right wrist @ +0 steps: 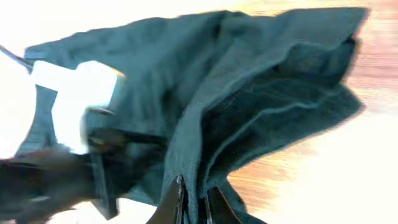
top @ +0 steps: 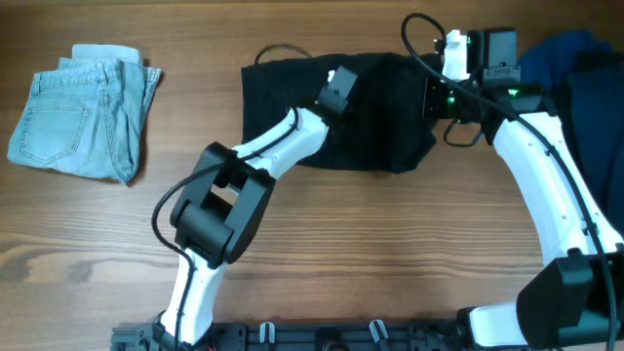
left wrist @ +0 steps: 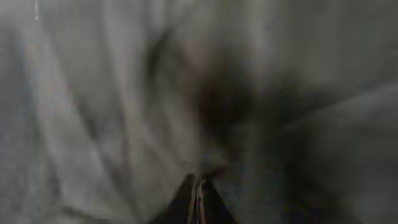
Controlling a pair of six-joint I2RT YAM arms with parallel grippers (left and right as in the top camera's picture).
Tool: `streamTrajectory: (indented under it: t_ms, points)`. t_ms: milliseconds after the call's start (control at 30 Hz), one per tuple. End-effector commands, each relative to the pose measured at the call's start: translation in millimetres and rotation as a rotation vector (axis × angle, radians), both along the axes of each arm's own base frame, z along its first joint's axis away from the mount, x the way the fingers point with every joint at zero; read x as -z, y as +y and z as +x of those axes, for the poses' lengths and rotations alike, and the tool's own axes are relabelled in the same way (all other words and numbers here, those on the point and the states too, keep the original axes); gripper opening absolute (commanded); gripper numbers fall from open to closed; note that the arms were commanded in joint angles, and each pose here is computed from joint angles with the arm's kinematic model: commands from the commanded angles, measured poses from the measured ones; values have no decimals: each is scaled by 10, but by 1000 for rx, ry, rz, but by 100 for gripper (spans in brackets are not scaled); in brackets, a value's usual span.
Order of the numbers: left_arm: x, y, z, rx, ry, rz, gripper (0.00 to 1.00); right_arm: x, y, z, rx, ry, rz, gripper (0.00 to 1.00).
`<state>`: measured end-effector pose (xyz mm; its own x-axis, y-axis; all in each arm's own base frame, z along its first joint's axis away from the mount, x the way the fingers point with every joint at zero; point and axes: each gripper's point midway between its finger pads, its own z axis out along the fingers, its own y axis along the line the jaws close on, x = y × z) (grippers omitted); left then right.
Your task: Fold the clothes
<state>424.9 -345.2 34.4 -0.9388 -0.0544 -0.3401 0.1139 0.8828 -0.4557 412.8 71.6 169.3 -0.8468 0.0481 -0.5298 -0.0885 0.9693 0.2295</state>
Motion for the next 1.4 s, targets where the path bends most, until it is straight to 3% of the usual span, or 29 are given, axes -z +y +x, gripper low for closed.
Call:
streamTrajectory:
  t_ms: [0, 167, 333, 500, 667, 700, 767, 833, 933, 1033, 1100, 1167, 1300, 1367]
  points:
    - [-277, 63, 209, -4, -76, 66, 4, 231, -292, -81, 130, 61, -131, 4]
    - [-163, 630, 345, -87, -43, 208, 4, 852, -422, -205, 222, 158, -156, 4]
    - [-99, 1151, 482, -165, 10, 251, 4, 1348, -593, -298, 322, 251, -224, 5]
    - [-46, 1709, 583, -265, 72, 276, 4, 1309, -818, -31, 385, 146, -254, 4]
    - [33, 1956, 462, -294, 151, 311, 4, 1199, -1168, 172, 481, 54, -226, 4]
    - [42, 1958, 430, -291, 162, 317, 4, 1201, -1202, 167, 489, 55, -226, 9]
    - [48, 1963, 415, -290, 168, 320, 4, 1199, -1264, 157, 482, 56, -251, 26]
    - [49, 1964, 413, -290, 169, 321, 4, 1172, -1389, 150, 520, 44, -298, 56]
    - [49, 1968, 409, -270, 165, 328, 4, 1096, -1519, 204, 538, 6, -346, 69]
    - [-120, 1945, 511, -257, 114, 318, 4, 599, -1373, 484, 404, -84, -311, 85]
    - [-235, 1959, 554, -267, 85, 320, 4, 266, -1207, 596, 340, -112, -231, 85]
    - [-296, 2132, 571, -311, 57, 400, 4, 230, -995, 594, 261, -94, -137, 85]
    - [-399, 2453, 465, -470, 150, 353, 28, 473, -719, 452, 170, -1, -22, 77]
    - [-396, 2584, 457, -494, 190, 307, 67, 618, -554, 372, 117, 37, 33, 65]
